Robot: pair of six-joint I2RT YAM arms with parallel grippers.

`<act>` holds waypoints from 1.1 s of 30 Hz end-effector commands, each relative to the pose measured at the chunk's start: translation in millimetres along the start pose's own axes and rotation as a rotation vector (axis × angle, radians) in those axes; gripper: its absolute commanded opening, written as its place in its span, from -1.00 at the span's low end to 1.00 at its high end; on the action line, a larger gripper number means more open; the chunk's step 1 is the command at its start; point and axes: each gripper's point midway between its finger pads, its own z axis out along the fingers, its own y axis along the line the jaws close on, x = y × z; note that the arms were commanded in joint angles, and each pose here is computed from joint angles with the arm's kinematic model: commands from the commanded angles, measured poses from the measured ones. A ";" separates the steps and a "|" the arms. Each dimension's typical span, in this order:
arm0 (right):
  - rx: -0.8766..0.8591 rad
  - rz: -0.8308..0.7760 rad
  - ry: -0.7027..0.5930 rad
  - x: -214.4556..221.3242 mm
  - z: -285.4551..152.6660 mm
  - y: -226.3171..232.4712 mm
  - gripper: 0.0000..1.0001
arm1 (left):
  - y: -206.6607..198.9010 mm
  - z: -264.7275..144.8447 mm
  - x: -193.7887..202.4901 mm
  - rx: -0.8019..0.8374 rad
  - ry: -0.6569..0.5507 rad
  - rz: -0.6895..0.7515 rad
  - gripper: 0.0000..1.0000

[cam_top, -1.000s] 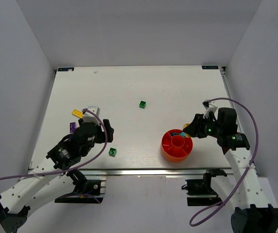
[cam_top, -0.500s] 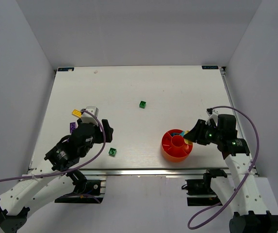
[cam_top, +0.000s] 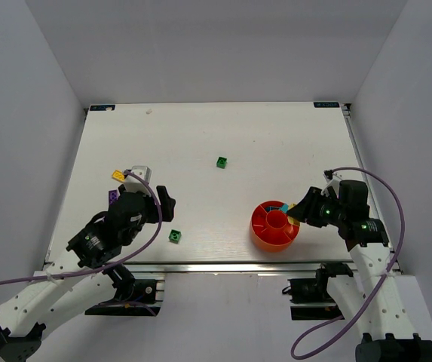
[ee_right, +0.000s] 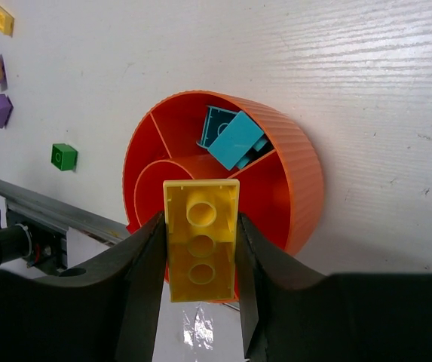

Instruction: Sort the legos into containers by color

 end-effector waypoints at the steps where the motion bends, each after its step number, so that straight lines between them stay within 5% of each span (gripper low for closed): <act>1: -0.003 0.029 -0.006 1.2 0.6 0.0 -1.00 | -0.8 -1.2 -0.6 0.012 -0.007 -0.002 0.78; 13: 0.049 0.063 0.019 16.5 3.2 -14.3 -1.00 | -0.5 -2.5 -2.1 0.014 -0.014 -0.005 0.78; 17: 0.037 0.056 0.026 17.3 4.2 -12.3 -0.54 | -0.5 -2.5 -2.1 0.014 -0.014 -0.005 0.78; 25: 0.033 0.055 0.029 18.6 5.2 -12.6 0.04 | -1.0 -3.4 -2.6 0.019 -0.017 -0.007 0.78; 33: 0.029 0.051 0.018 16.1 4.9 -11.5 0.22 | -1.0 -3.4 -2.6 0.019 -0.017 -0.007 0.78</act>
